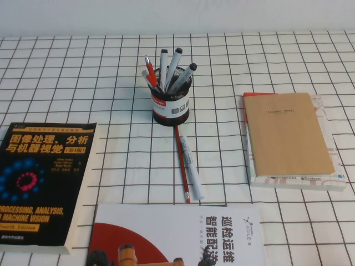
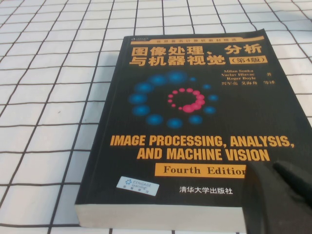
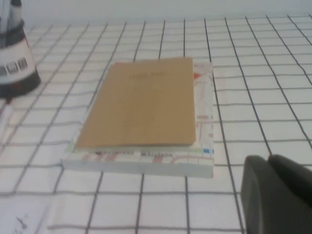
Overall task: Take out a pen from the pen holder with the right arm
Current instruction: 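Take a marker out of the pen holder and lay it on the table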
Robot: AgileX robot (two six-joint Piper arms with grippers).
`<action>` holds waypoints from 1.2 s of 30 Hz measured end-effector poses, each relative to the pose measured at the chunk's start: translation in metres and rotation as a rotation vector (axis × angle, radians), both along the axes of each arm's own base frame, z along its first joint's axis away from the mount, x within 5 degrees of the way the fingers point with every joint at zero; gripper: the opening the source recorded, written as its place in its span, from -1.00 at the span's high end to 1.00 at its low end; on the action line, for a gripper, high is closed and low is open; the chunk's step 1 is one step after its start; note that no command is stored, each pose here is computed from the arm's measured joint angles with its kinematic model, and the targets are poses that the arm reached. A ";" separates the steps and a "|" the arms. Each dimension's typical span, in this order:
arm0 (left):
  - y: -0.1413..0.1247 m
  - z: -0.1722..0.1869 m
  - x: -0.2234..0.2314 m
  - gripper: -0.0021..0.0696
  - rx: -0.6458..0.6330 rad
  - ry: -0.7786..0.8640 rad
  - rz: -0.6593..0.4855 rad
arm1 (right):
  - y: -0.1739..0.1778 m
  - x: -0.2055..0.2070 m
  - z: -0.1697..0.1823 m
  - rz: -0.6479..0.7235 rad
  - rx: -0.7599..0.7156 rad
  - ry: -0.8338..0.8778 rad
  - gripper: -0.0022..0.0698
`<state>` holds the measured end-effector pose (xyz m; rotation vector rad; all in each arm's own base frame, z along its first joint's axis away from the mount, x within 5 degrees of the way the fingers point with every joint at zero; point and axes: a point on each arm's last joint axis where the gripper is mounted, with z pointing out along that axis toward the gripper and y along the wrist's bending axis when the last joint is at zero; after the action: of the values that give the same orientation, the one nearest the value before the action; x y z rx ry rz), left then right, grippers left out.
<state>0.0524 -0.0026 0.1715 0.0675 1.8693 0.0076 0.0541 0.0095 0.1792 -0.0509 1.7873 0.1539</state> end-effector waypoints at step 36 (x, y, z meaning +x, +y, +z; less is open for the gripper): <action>0.000 0.000 0.000 0.95 0.000 0.000 0.000 | 0.018 0.019 0.071 0.067 0.501 0.140 0.98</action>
<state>0.0524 -0.0026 0.1715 0.0675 1.8693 0.0076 0.0730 0.0276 0.2503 0.2649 1.8395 0.6617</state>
